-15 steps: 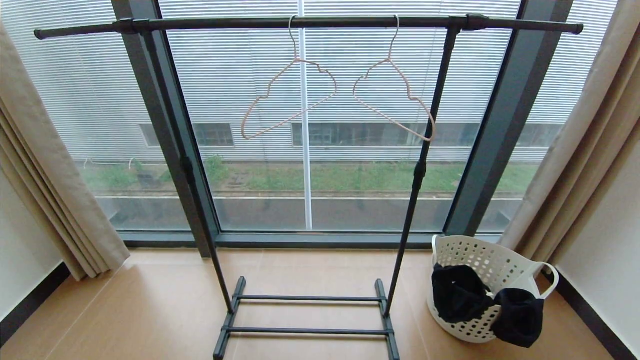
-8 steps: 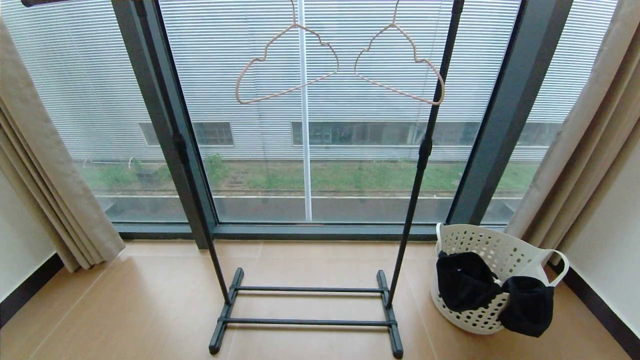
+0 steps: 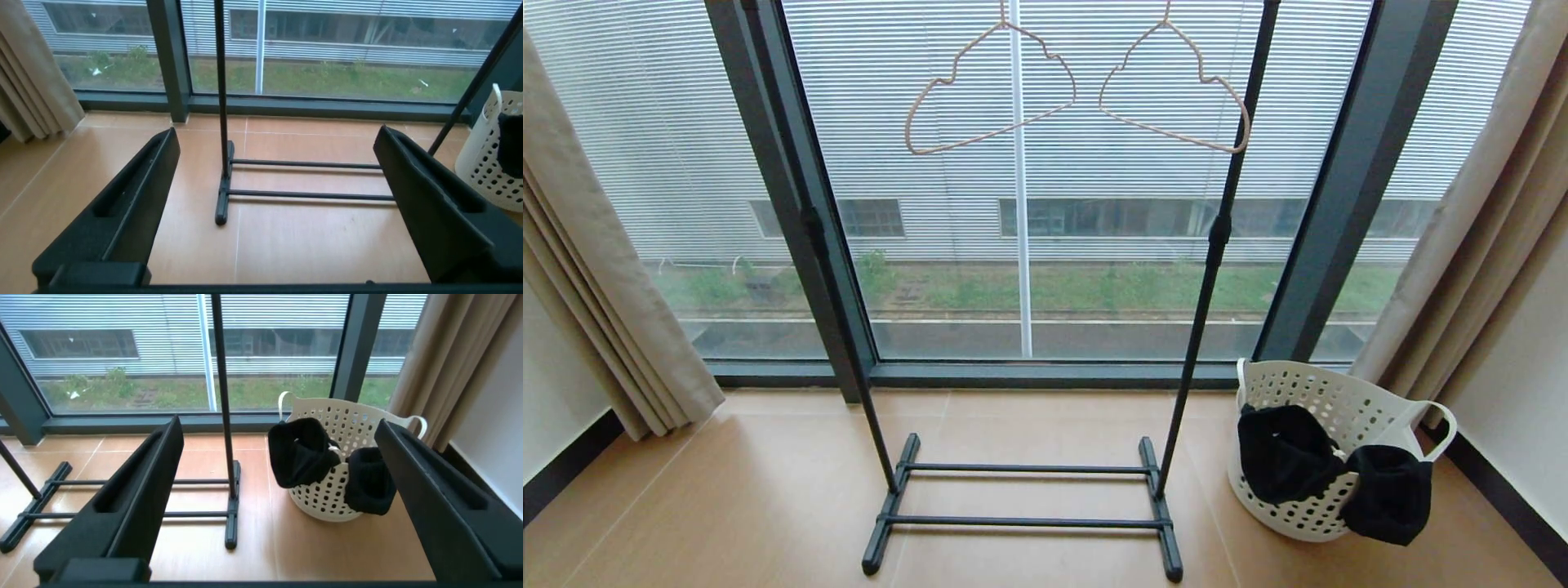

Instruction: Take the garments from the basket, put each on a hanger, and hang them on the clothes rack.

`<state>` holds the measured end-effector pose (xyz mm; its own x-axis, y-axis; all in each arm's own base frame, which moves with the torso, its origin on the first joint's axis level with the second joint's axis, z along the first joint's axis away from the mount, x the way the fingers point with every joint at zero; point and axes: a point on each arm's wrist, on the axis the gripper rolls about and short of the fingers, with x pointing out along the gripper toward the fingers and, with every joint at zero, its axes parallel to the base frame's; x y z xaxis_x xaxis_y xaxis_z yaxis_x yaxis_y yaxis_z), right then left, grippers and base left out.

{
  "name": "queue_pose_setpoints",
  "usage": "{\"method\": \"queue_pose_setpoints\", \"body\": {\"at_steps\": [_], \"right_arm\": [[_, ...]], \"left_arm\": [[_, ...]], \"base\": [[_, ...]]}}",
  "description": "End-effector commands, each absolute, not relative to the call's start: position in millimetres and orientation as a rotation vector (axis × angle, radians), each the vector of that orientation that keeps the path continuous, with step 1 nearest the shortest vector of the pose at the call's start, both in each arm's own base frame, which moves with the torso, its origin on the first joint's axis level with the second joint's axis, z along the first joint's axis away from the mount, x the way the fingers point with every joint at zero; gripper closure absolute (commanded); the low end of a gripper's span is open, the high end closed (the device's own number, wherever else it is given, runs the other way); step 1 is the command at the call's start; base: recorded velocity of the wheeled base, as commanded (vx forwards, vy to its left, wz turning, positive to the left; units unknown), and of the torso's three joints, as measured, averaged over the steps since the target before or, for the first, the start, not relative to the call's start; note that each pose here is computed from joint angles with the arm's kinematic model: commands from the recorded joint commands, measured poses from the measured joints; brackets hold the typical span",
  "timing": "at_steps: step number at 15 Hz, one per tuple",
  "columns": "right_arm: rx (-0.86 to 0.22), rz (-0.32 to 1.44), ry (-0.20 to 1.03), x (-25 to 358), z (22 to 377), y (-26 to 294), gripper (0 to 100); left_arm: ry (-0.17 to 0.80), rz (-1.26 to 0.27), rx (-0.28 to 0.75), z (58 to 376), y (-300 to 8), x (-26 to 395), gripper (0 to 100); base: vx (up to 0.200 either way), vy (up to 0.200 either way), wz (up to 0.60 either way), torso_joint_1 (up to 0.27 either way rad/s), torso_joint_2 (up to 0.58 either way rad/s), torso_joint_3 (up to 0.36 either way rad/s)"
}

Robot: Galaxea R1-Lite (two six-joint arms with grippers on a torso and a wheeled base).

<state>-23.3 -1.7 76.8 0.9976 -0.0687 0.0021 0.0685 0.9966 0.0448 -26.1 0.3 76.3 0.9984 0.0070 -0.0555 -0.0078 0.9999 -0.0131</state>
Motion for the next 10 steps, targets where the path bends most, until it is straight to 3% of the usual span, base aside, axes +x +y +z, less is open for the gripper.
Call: {"method": "queue_pose_setpoints", "body": {"at_steps": [1,6,9,10], "right_arm": [[0.045,-0.069,-0.005,-23.3,76.9,-1.8,0],[0.045,-0.067,-0.003,-23.2,76.4,-1.7,0],[0.045,-0.067,-0.005,-23.3,76.9,-1.7,0],[0.045,-0.069,-0.003,-23.2,76.4,-1.8,0]], "left_arm": [[0.057,0.008,-0.013,76.3,0.2,-26.0,0],[0.057,0.007,-0.013,76.3,0.3,-26.0,0],[0.057,0.008,-0.013,76.3,0.2,-26.0,0],[0.057,0.008,-0.013,76.3,0.2,-26.0,0]], "base": [[0.0,0.0,-0.6,-0.002,0.0,0.007],[0.0,0.0,-0.6,0.0,0.0,0.003],[0.0,0.0,0.0,0.0,0.0,0.0],[0.0,-0.2,0.0,0.002,0.01,0.007]]}}
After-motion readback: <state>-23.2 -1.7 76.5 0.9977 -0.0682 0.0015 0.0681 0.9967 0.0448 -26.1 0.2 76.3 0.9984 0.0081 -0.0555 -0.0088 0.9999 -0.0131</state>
